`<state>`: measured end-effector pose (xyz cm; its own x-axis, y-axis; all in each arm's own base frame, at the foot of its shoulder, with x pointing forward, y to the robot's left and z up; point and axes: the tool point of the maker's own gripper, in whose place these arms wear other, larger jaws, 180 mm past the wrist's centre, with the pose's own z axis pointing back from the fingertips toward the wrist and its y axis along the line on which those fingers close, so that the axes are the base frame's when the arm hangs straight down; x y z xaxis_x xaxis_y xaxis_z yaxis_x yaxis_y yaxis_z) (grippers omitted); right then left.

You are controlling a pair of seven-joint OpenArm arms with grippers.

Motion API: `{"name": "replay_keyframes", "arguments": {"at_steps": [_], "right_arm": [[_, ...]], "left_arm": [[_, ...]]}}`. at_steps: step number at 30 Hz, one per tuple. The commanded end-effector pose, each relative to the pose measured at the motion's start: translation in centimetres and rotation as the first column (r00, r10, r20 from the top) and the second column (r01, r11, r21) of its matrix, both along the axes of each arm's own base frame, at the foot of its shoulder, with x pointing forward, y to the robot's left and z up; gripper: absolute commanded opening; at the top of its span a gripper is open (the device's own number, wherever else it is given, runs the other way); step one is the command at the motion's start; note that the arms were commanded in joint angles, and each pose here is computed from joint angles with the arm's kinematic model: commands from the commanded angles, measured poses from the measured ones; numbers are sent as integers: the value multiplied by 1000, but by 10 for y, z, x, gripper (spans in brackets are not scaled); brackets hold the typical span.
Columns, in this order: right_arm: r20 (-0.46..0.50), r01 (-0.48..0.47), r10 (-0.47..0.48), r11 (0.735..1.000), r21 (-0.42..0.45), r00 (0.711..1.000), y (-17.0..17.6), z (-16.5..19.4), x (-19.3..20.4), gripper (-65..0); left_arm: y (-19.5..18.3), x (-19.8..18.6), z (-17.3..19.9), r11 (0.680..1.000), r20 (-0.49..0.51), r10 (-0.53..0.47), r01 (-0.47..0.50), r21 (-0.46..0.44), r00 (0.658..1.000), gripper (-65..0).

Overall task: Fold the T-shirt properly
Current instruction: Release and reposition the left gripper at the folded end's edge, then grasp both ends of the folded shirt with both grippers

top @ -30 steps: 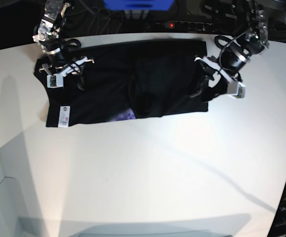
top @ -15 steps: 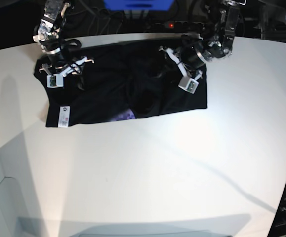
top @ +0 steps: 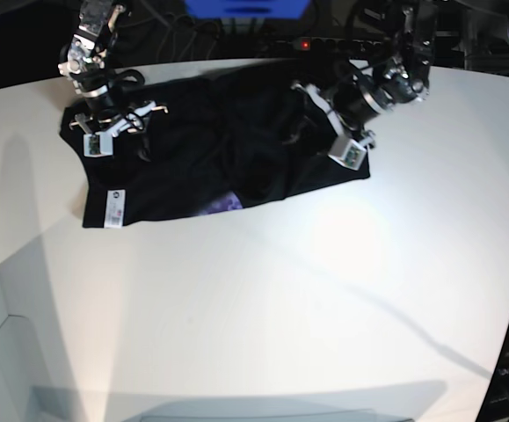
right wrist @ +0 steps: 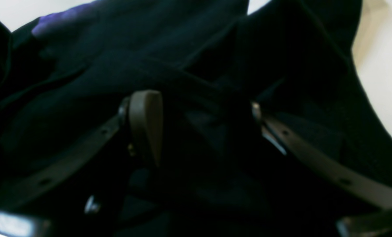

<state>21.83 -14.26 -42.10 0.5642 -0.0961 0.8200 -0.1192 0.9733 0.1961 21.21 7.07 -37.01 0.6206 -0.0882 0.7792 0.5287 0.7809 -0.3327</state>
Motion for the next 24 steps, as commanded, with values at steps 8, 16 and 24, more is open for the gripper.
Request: {"name": "replay_keyframes", "arguments": {"at_steps": [8, 16, 24], "right_arm": [[-61, -31, 30, 999, -28, 998, 2, -9, -9, -309], [-23, -30, 29, 999, -39, 999, 0, 3, 2, -310], [71, -26, 33, 994, -102, 997, -9, 39, 14, -310]], "left_arm": [[59, 16, 53, 979, 117, 198, -189, -83, 973, -351], [99, -4, -7, 948, -70, 308, -312, -62, 949, -351], [120, 30, -31, 928, -89, 364, -369, -48, 927, -352]]}}
